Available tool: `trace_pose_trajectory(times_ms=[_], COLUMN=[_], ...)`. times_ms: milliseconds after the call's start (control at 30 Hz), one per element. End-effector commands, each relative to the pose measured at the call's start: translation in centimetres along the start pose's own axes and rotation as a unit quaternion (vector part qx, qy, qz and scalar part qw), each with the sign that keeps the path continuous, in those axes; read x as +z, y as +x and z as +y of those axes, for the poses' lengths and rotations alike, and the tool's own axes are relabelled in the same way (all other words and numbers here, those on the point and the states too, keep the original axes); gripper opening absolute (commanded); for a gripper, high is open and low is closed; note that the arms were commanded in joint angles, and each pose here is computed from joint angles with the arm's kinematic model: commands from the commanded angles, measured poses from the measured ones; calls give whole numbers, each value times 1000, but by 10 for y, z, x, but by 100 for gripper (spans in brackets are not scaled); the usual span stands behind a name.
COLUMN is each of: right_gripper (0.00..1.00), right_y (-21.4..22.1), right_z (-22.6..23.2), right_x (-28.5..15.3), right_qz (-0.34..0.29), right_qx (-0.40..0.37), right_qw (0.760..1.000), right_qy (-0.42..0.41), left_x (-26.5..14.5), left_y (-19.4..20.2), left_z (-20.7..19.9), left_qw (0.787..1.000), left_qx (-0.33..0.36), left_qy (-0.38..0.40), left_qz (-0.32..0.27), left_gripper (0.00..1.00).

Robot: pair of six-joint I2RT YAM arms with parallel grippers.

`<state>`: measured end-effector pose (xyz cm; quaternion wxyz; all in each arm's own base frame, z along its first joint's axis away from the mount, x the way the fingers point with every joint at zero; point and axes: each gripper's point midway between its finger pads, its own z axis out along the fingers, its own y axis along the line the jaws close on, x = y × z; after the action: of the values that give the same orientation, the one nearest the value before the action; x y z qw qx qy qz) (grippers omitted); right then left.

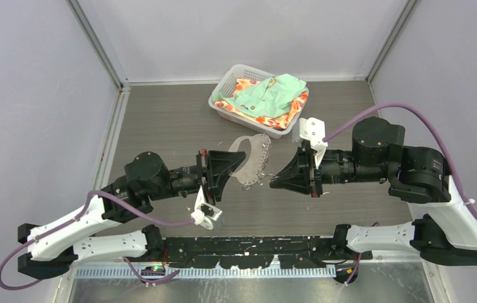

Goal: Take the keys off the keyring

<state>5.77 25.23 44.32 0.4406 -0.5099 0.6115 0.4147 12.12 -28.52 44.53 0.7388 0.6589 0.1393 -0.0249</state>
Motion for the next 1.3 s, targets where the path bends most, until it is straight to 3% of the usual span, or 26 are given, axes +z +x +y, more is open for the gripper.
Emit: trace_pose_trajectory(times_ms=[0,600,933,1267], right_gripper=[1,1,1,1], right_y=[-4,-5,9,17], right_z=[5,-6,-38,-29], right_x=[-4,3,9,21], right_qz=[-8,7,34,58], right_qx=[0,-21,-11,-6], right_qw=[1000,1000,995,997], right_qy=[-10,9,96,59], left_x=[-8,-9,-9,1], left_y=[-2,3,-1,0], left_z=[16,-21,-33,-55], left_qw=[999,982,962,949], left_qx=[-36,-174,-249,-287], left_qy=[-11,77,93,101], left_qz=[8,-10,-56,-77], left_gripper=[0,0,0,0])
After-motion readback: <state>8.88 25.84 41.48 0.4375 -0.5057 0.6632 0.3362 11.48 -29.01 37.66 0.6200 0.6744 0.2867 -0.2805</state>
